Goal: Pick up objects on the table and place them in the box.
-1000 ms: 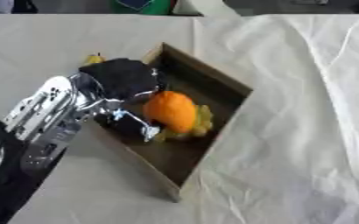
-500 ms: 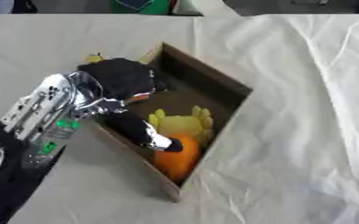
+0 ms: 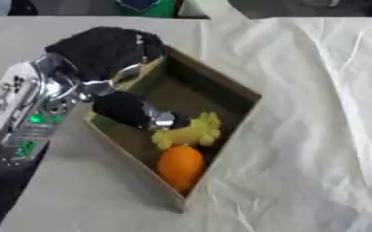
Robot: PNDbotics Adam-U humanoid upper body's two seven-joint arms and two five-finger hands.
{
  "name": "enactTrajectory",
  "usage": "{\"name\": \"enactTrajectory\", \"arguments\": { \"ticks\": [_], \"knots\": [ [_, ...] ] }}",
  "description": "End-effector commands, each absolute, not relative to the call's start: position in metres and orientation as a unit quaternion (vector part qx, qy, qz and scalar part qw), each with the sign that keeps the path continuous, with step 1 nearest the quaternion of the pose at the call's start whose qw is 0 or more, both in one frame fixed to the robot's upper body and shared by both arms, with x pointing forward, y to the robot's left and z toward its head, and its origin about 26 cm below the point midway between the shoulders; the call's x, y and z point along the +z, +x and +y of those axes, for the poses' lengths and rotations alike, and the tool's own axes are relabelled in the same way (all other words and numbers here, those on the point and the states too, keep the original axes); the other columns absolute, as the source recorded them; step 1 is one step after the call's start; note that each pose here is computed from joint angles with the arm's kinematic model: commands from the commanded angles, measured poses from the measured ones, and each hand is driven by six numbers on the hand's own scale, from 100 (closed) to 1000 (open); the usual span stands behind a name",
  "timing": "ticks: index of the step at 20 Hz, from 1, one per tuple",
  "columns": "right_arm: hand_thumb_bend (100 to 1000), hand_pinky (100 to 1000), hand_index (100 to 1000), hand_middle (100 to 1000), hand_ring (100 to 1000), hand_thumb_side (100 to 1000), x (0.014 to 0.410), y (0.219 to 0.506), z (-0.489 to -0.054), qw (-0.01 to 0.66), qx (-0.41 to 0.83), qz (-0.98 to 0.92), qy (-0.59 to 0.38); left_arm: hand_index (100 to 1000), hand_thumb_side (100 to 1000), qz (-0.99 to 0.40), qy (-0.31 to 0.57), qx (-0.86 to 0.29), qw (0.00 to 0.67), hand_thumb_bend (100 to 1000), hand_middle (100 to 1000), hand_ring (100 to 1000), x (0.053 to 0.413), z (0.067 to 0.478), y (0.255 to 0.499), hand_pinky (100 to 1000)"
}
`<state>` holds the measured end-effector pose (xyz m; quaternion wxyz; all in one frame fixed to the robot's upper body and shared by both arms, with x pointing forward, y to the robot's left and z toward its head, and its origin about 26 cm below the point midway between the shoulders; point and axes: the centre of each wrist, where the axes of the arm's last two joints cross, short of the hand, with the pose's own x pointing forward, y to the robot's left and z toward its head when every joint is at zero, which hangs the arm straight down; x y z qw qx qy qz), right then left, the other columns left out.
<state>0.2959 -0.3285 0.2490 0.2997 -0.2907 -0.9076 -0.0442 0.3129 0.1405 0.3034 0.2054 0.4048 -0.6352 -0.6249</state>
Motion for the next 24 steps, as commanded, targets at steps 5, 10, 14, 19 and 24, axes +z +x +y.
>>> {"name": "enactTrajectory", "arguments": {
  "ticks": [5, 10, 14, 19, 24],
  "knots": [
    [100, 698, 698, 464, 541, 434, 0.258, 0.292, -0.330, 0.281, -0.046, -0.912, -0.293, 929, 979, -0.712, 0.458, -0.474, 0.242, 566, 790, 814, 0.333, 0.181, 0.302, 616],
    [100, 698, 698, 463, 541, 430, 0.258, 0.292, -0.330, 0.280, -0.048, -0.913, -0.294, 924, 954, -0.737, 0.473, -0.408, 0.259, 558, 787, 809, 0.340, 0.198, 0.304, 611],
    [100, 698, 698, 463, 540, 429, 0.258, 0.292, -0.330, 0.280, -0.047, -0.913, -0.293, 927, 985, -0.712, 0.482, -0.424, 0.284, 513, 796, 816, 0.338, 0.208, 0.321, 620],
    [100, 698, 698, 463, 540, 429, 0.259, 0.292, -0.329, 0.280, -0.047, -0.913, -0.292, 939, 948, -0.652, 0.479, -0.472, 0.350, 392, 817, 835, 0.327, 0.222, 0.358, 638],
    [100, 699, 698, 462, 539, 429, 0.259, 0.292, -0.329, 0.281, -0.046, -0.914, -0.290, 948, 962, -0.606, 0.452, -0.507, 0.415, 414, 829, 850, 0.312, 0.232, 0.392, 657]
  ]
}}
